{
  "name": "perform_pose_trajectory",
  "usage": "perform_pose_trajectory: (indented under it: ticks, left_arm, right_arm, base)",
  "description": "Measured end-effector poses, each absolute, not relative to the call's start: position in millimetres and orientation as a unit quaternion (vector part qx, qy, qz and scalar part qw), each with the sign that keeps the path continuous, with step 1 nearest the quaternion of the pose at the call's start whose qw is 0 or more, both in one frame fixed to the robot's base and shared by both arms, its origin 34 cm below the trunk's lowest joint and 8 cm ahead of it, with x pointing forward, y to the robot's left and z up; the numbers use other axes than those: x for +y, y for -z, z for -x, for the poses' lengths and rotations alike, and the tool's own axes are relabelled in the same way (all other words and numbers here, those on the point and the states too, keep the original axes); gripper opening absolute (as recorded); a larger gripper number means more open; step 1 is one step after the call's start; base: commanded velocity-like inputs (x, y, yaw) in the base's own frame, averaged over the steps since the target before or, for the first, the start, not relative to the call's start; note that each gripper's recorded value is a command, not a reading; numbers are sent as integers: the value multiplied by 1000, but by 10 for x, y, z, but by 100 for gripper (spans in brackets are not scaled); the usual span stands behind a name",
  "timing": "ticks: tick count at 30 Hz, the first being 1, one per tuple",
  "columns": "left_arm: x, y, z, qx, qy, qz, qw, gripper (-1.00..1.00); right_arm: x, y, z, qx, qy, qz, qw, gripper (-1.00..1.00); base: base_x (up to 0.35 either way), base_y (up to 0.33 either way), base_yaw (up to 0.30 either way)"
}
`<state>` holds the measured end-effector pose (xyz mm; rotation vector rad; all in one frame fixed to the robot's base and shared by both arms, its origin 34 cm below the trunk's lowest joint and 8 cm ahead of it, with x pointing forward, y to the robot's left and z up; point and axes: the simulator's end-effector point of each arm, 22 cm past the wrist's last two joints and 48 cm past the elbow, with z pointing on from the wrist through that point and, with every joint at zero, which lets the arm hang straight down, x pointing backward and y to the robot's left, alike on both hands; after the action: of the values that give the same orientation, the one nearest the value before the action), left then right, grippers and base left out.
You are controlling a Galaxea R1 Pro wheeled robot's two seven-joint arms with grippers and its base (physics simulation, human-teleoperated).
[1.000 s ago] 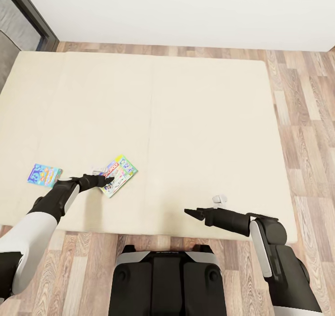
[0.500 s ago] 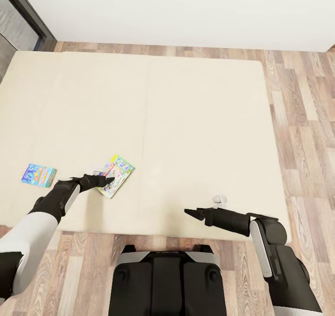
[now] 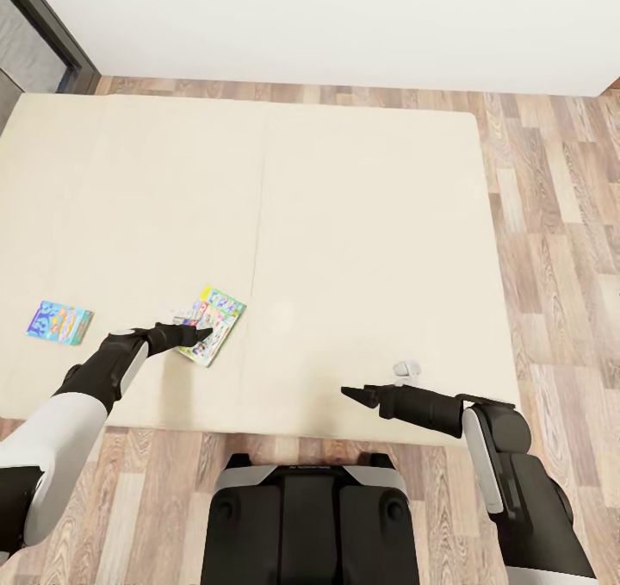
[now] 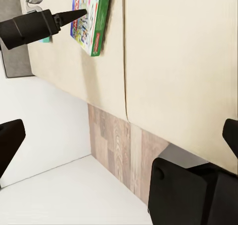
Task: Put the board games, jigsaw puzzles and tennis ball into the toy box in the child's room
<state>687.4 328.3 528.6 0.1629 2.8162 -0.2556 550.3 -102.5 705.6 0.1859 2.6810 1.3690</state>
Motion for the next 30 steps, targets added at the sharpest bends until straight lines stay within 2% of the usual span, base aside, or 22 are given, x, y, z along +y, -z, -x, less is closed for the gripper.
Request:
perform_pose_trajectory:
  ticks: [30]
  left_arm:
    - [3280, -5288, -6877, 982, 89, -56, 154, 100]
  right_arm:
    - [-1030, -7053, -5501, 888, -452, -61, 63, 100]
  base:
    - [-13, -96, 0]
